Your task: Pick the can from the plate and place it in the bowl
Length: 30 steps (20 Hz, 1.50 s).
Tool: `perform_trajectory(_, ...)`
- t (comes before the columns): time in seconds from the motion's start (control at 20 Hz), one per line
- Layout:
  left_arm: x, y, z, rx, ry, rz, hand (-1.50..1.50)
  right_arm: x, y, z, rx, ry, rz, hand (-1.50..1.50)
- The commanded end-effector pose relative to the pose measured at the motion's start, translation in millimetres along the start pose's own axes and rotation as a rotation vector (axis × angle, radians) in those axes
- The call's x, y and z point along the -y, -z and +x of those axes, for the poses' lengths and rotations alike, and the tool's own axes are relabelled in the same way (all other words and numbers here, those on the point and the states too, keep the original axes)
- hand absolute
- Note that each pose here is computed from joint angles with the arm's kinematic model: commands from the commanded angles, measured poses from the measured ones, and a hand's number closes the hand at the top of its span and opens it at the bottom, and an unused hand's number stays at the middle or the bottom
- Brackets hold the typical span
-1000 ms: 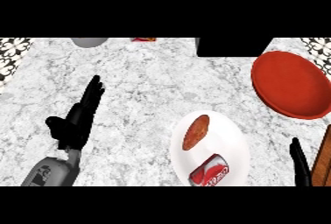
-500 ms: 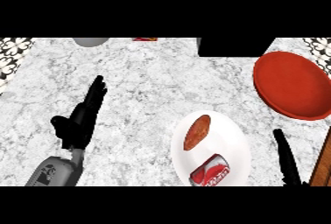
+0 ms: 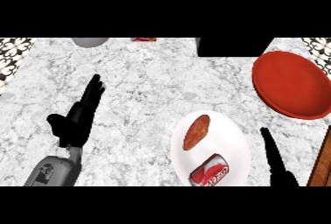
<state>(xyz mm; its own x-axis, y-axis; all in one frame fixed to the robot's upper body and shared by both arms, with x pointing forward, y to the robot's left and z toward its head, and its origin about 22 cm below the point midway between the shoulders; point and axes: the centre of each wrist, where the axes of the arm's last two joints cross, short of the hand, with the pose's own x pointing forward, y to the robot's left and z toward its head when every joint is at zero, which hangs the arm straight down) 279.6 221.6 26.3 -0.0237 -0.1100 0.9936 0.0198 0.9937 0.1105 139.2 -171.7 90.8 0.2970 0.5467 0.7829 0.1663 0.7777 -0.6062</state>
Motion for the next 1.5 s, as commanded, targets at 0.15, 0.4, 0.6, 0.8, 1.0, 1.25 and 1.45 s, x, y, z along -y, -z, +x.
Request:
perform_trajectory(0.15, -3, -5, 10, -0.003, 0.007, -0.008, 0.00, 15, -2, -7, 0.062, 0.097, 0.022, -1.50)
perform_trajectory(0.4, 1, -12, 3, 0.001, 0.003, 0.002, 0.00, -1, 0, 2, 0.085, 0.138, 0.014, -1.50)
perform_trajectory(0.6, 0, -7, 16, -0.003, 0.010, -0.005, 0.00, -8, -5, -22, 0.066, 0.179, 0.019, -1.50)
perform_trajectory(0.8, -5, 0, 0, 0.000, -0.002, -0.011, 0.00, -12, 12, -33, 0.037, 0.221, 0.032, -1.50)
perform_trajectory(1.0, 16, -13, 3, -0.003, -0.003, -0.015, 0.00, -30, 19, -59, 0.040, 0.245, 0.037, -1.50)
perform_trajectory(1.25, -14, -17, -2, 0.000, 0.014, -0.002, 0.00, -43, 13, -47, 0.033, 0.248, 0.016, -1.50)
perform_trajectory(1.45, 15, -3, 2, -0.004, -0.004, -0.012, 0.00, -44, 30, -66, 0.024, 0.225, 0.037, -1.50)
